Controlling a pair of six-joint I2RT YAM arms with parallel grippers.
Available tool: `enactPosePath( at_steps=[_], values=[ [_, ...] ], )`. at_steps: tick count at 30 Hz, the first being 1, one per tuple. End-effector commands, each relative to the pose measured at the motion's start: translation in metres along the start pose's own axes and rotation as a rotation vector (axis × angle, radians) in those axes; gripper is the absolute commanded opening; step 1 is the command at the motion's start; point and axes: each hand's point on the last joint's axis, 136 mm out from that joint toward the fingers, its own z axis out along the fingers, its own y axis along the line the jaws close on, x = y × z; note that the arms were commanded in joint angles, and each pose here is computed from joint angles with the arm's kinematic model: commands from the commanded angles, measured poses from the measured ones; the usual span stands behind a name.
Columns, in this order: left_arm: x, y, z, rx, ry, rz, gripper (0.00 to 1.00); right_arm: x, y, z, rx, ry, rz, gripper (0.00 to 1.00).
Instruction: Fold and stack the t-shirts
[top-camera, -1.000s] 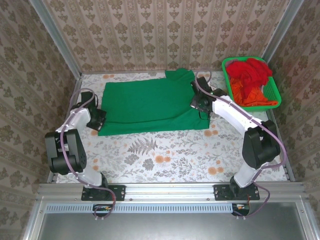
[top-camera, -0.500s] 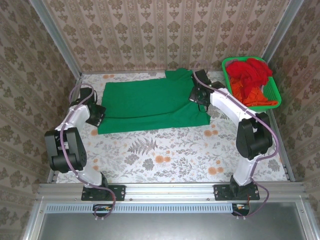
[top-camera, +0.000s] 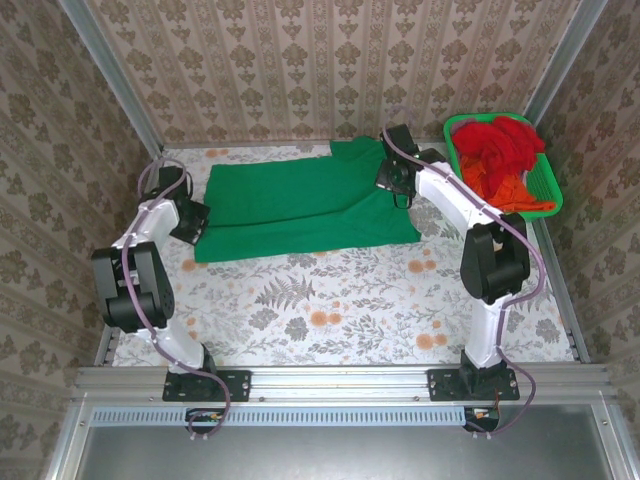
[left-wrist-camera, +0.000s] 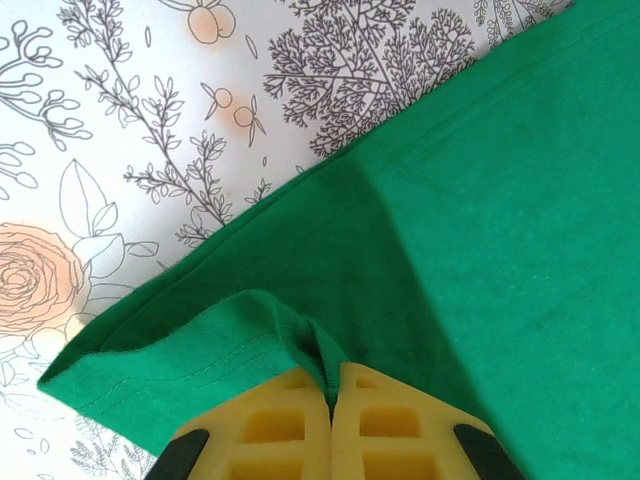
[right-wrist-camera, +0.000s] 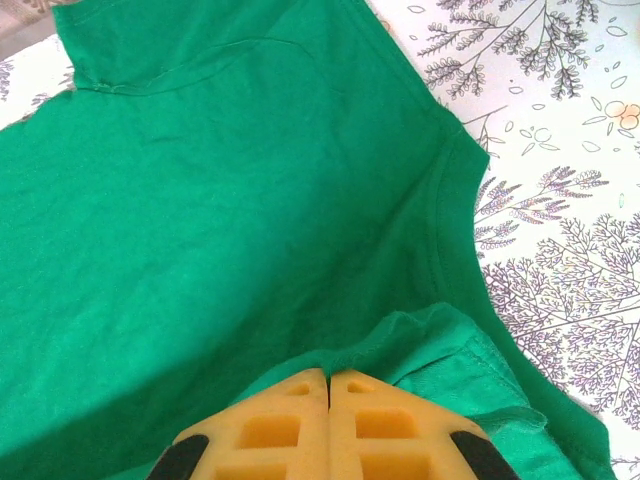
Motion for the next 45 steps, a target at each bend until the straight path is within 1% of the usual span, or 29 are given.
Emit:
enactPosePath(
  at_steps=[1,10,15,21,22,23,24,25,26,27,28,29,30,31,34,37,40,43,45],
  values=[
    [-0.008,-0.002,0.002,-0.016,-0.009,0.008,0.0,-0.002,-0.004,0.006,0.023,0.018,-0.015,0.0],
    [-0.015,-0.018,0.011,-0.001,0.001,0.015,0.0,0.001,-0.009,0.021,0.043,0.038,-0.007,0.0],
    [-0.016,-0.024,0.022,-0.005,0.024,0.032,0.0,0.005,-0.011,0.031,0.051,0.054,-0.004,0.0],
    [-0.013,-0.016,0.041,-0.037,0.047,0.028,0.01,0.011,-0.012,0.044,0.054,0.075,0.002,0.0],
    [-0.012,-0.015,0.045,-0.04,0.053,0.032,0.08,0.012,-0.013,0.047,0.056,0.082,0.005,0.0],
    [-0.012,-0.016,0.047,-0.034,0.056,0.036,0.22,0.013,-0.013,0.049,0.055,0.085,0.006,0.0],
    [-0.011,-0.02,0.05,-0.013,0.062,0.047,0.45,0.013,-0.011,0.052,0.047,0.086,0.003,0.02],
    [-0.009,-0.023,0.052,0.011,0.072,0.057,0.67,0.013,-0.01,0.053,0.038,0.084,-0.002,0.15],
    [-0.007,-0.028,0.052,0.035,0.076,0.066,0.81,0.012,-0.007,0.052,0.027,0.08,-0.01,0.28],
    [-0.007,-0.031,0.05,0.059,0.072,0.079,0.94,0.01,-0.003,0.051,-0.001,0.07,-0.023,0.44],
    [-0.006,-0.035,0.046,0.078,0.061,0.097,1.0,0.008,0.0,0.048,-0.024,0.054,-0.029,0.59],
    [-0.005,-0.036,0.042,0.088,0.047,0.113,1.0,0.005,0.002,0.045,-0.041,0.036,-0.031,0.68],
    [-0.004,-0.039,0.036,0.104,0.028,0.134,1.0,0.002,0.004,0.04,-0.062,0.011,-0.037,0.76],
    [-0.003,-0.04,0.031,0.116,0.01,0.151,1.0,-0.001,0.006,0.035,-0.082,-0.022,-0.047,0.8],
    [0.005,-0.045,0.018,0.168,-0.011,0.197,1.0,0.003,0.004,0.026,-0.095,-0.076,-0.077,0.85],
    [0.017,-0.043,0.014,0.204,-0.004,0.202,1.0,0.021,0.004,0.03,-0.118,-0.048,-0.093,0.83],
    [0.031,-0.048,0.014,0.242,0.017,0.224,1.0,0.048,0.011,0.042,-0.19,0.056,-0.119,0.79],
    [0.041,-0.051,0.026,0.258,0.057,0.254,1.0,0.071,0.018,0.057,-0.237,0.141,-0.096,0.74],
    [0.045,-0.049,0.036,0.252,0.079,0.257,1.0,0.084,0.017,0.066,-0.244,0.19,-0.069,0.69]
  ],
)
